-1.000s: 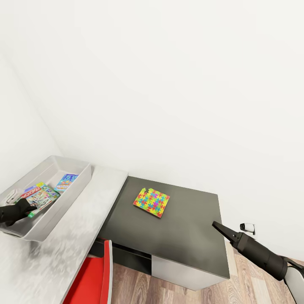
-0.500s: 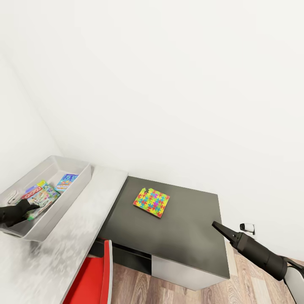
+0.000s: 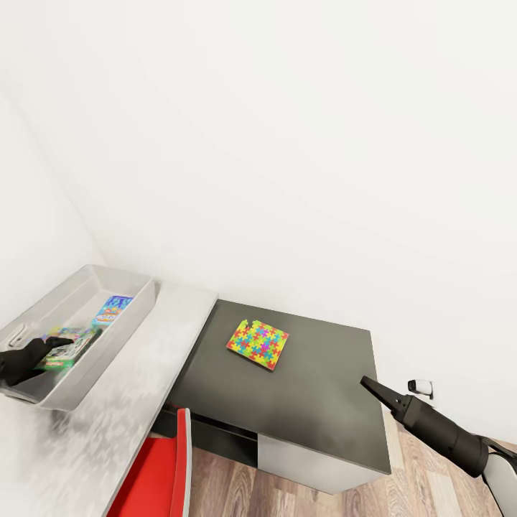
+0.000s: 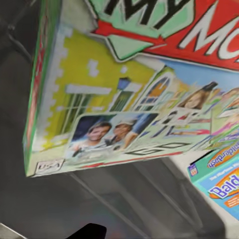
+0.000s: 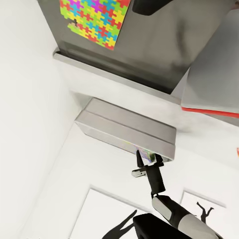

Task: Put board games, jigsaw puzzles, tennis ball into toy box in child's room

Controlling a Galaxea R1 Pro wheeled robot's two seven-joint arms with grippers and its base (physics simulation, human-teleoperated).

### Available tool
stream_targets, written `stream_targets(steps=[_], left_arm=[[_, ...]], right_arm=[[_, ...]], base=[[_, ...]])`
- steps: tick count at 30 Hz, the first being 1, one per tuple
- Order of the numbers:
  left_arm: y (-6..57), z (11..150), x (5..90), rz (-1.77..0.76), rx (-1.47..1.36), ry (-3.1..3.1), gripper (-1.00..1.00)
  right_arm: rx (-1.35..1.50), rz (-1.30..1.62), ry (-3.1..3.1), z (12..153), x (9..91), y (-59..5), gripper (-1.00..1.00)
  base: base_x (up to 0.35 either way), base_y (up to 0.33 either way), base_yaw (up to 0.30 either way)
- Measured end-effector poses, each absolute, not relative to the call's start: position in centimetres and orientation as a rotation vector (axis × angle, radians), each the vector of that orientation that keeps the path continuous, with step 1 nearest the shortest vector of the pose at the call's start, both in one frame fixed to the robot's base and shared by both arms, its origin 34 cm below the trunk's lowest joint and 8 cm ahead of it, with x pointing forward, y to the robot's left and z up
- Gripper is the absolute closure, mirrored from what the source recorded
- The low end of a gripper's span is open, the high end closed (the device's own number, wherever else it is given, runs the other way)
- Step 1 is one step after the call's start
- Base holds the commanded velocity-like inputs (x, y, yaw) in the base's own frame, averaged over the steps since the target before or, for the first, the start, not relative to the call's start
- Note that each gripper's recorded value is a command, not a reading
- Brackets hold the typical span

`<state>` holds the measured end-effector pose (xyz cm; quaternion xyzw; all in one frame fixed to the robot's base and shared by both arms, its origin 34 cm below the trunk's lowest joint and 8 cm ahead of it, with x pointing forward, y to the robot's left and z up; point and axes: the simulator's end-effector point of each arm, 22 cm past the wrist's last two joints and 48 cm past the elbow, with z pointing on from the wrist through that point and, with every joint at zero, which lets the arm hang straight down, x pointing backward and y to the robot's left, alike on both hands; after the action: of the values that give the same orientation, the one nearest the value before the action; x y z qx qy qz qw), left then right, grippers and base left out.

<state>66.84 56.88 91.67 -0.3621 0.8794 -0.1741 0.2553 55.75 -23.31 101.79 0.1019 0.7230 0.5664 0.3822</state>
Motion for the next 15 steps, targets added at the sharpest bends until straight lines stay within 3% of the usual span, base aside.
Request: stream_targets(steps=[15], left_arm=[[58.3, 92.5, 66.6, -0.454, -0.986, 2.372, -1.00]], right_arm=[[0.260, 1.444, 1.844, 101.8, 55.8, -23.3, -1.00]], base=[[0.000, 0.000, 0.000]])
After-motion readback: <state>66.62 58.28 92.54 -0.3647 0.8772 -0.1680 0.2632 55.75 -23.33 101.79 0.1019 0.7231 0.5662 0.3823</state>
